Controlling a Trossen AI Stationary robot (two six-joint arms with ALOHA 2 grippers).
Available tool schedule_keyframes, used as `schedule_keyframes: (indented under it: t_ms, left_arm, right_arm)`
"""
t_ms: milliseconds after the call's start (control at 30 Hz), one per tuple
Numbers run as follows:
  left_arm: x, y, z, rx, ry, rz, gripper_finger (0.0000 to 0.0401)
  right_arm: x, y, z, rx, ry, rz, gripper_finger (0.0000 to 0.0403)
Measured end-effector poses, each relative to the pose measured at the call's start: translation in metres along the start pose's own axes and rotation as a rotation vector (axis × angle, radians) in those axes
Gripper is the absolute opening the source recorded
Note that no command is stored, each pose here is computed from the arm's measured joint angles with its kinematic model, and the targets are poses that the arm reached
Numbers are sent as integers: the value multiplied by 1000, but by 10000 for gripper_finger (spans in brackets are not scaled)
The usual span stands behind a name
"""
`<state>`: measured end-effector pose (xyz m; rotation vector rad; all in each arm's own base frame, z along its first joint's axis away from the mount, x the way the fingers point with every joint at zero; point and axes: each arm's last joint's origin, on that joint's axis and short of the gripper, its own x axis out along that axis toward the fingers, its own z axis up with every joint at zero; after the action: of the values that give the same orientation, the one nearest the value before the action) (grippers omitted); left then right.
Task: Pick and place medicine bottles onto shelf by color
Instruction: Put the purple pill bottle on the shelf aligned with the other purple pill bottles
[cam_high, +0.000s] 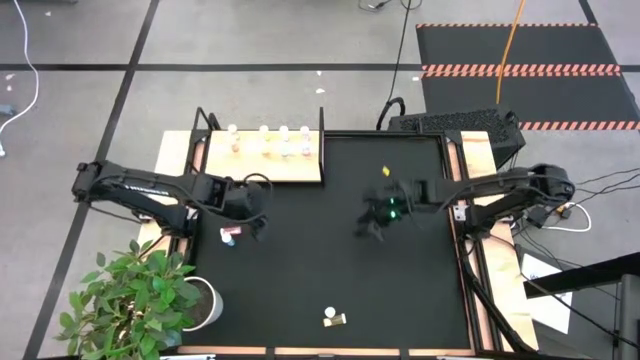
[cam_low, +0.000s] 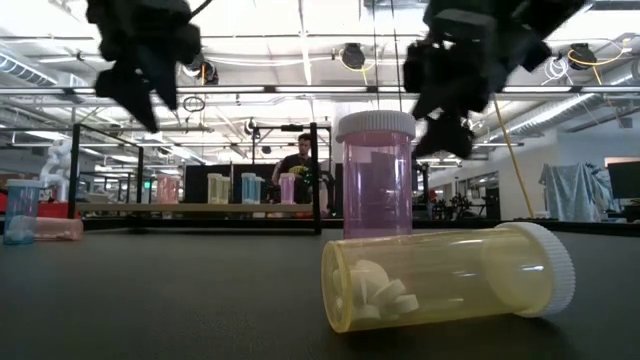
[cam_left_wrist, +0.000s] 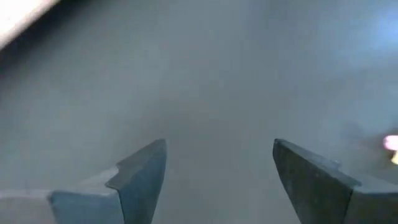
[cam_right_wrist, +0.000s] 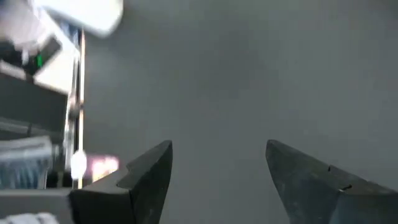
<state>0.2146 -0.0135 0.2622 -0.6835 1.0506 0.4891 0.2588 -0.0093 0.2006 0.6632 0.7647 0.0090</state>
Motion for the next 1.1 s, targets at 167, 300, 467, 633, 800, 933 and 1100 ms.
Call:
schedule_keyframes:
  t_ms: [167,300,467,633,800,933,1100]
  left_arm:
    - [11,-27,3,155,-102,-128,296]
    - [20,-55,-3,312,-158,-246,296]
    - [27,-89,-21,593,-246,-378,296]
    - [30,-98,-29,686,-264,-406,296]
    - [27,-101,-37,706,-234,-448,296]
    - [26,-107,-49,752,-211,-478,296]
    - [24,-111,-60,785,-196,-495,296]
  right_arm:
    - [13,15,-35,-64,52,72,253]
    - [20,40,-54,-246,-41,163,253]
    - [35,66,-80,-390,-113,186,253]
    - [56,79,-97,-367,-232,105,253]
    - [85,85,-115,-334,-201,66,253]
    - [109,88,-135,-390,-132,55,253]
    - [134,89,-145,-480,-103,38,253]
